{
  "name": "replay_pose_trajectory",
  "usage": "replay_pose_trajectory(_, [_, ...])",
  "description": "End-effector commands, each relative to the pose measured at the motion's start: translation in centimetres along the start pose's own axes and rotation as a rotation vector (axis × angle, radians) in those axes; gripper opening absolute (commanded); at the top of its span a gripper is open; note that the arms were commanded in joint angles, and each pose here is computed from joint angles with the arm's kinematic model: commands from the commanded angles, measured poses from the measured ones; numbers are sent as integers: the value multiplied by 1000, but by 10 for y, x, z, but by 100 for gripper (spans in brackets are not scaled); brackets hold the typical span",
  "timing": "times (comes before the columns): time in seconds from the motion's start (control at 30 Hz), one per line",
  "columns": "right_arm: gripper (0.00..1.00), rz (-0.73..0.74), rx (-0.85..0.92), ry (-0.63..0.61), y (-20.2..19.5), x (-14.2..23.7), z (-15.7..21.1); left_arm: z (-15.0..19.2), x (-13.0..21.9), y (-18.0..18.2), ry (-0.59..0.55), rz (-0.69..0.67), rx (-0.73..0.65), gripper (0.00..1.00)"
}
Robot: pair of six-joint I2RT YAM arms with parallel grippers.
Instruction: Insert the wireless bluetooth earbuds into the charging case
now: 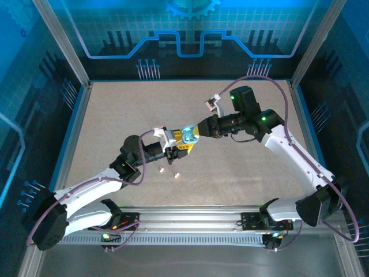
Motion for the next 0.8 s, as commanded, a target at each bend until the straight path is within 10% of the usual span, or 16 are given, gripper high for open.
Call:
replay_pose_trajectory(0.0, [20,-13,0,6,-1,-5,-1,-22,-3,-3,-67,36,-22,28])
replay_pose_trajectory(0.77, [22,83,-8,-8,-11,-9,0,-21,-5,-1,-74,26,-2,28])
Point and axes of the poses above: each hand's point on the last joint's axis, 136 mm out from that joint toward the fingers, its own x axis back along the fingers, its own y axis along the line the jaws close on, z = x × y, the point moved 7 cm from there along x, back along the fingers
